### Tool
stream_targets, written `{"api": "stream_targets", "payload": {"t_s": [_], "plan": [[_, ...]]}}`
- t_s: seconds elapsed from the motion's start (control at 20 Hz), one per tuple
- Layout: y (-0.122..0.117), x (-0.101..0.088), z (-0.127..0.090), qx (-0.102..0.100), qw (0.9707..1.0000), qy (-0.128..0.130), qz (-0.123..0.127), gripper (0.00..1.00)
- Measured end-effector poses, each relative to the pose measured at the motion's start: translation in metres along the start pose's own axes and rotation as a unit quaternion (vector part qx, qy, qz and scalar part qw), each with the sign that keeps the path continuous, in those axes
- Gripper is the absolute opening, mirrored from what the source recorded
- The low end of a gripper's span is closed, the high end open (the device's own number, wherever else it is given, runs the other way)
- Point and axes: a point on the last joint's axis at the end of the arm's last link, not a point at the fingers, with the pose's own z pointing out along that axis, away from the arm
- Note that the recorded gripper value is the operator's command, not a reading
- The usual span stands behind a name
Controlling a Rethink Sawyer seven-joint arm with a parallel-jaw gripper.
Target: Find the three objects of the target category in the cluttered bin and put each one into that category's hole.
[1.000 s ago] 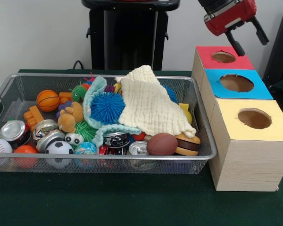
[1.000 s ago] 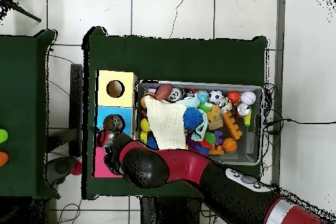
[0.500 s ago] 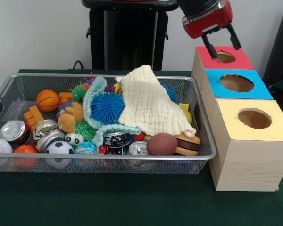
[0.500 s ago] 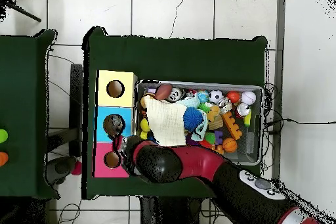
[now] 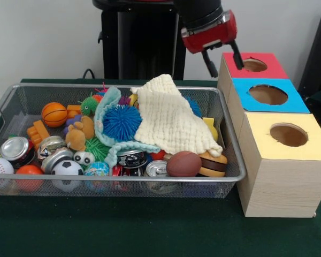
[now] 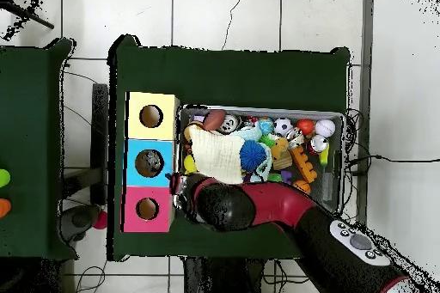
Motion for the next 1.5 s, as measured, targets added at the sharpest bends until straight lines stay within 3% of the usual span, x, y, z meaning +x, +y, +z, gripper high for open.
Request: {"api": "stream_targets", "payload": {"t_s": [0.2, 0.6, 0.95, 1.05, 1.15, 1.5], "plan": [[-0.026, -0.014, -0.001, 0.021, 0.9992, -0.024, -0.023, 1.00], [-0.064, -0.025, 0.009, 0.053, 0.9960, -0.044, -0.057, 1.00], [-0.096, -0.020, 0.029, 0.112, 0.9855, -0.045, -0.120, 1.00], [-0.099, -0.019, 0.033, 0.120, 0.9831, -0.044, -0.131, 1.00], [-0.107, -0.017, 0.041, 0.134, 0.9785, -0.041, -0.151, 1.00], [-0.122, -0.016, 0.056, 0.158, 0.9692, -0.036, -0.185, 1.00]]}}
